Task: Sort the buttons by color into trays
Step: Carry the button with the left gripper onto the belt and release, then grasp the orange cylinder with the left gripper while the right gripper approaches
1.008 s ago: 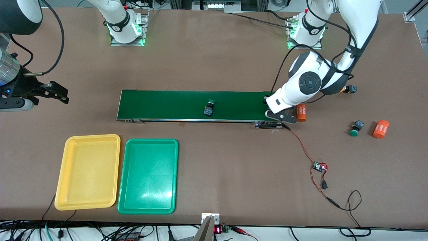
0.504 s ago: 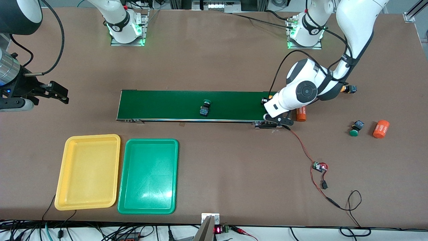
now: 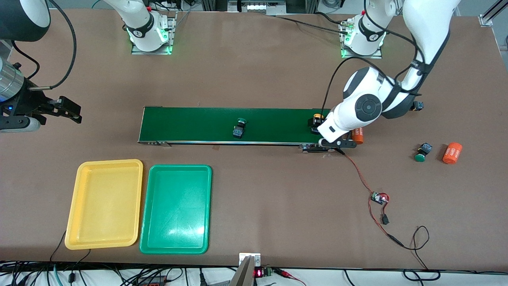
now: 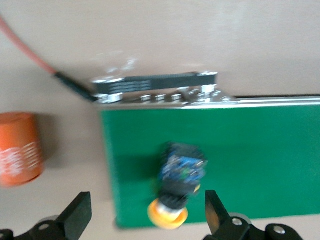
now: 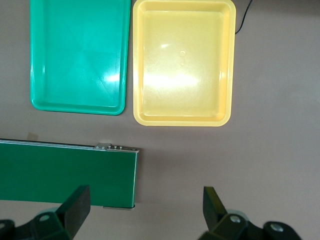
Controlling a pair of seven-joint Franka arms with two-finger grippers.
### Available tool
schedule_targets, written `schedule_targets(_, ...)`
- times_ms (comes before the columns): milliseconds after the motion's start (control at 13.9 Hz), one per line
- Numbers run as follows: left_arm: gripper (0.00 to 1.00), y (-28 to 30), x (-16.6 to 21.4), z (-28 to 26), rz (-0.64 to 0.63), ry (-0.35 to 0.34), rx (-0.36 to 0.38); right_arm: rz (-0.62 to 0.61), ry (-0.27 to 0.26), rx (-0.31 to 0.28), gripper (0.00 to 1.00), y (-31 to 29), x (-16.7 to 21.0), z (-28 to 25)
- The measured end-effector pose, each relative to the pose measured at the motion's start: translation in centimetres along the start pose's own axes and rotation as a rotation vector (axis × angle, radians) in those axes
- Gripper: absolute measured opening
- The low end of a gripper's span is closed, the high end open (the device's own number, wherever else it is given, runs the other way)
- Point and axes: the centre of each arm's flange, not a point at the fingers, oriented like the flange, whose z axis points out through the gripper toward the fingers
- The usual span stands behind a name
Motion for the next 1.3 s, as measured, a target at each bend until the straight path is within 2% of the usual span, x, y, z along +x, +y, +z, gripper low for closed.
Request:
schedule_targets(216,1.00,-6.0,2.2,-4.8,-0.094,-0.033,0.011,-0.003,-0.002,0.000,1.00,-0.2,0.0,0.1)
schedule_targets(504,1.00,-14.6,4.7,-4.6,-0.149,-0.026,-0.017,-0.005,-0.045,-0.001,1.00,-0.3,0.7,2.6)
schedule_targets(720,1.00,-15.3,5.9,-1.3,-0.114,-0.015,0.023,-0.005,-0.081,-0.003,1.00,-0.4,1.5,4.9)
schedule_targets(1008,1.00,-14.3,5.3,4.5,-0.078,0.043,-0.012,-0.008,-0.083,-0.003,1.00,-0.5,1.5,5.0)
schedule_targets(1296,1.00,-14.9,4.8,5.9,-0.001,0.047,-0.019,-0.010,-0.088,-0.004,1.00,-0.5,1.6,5.3)
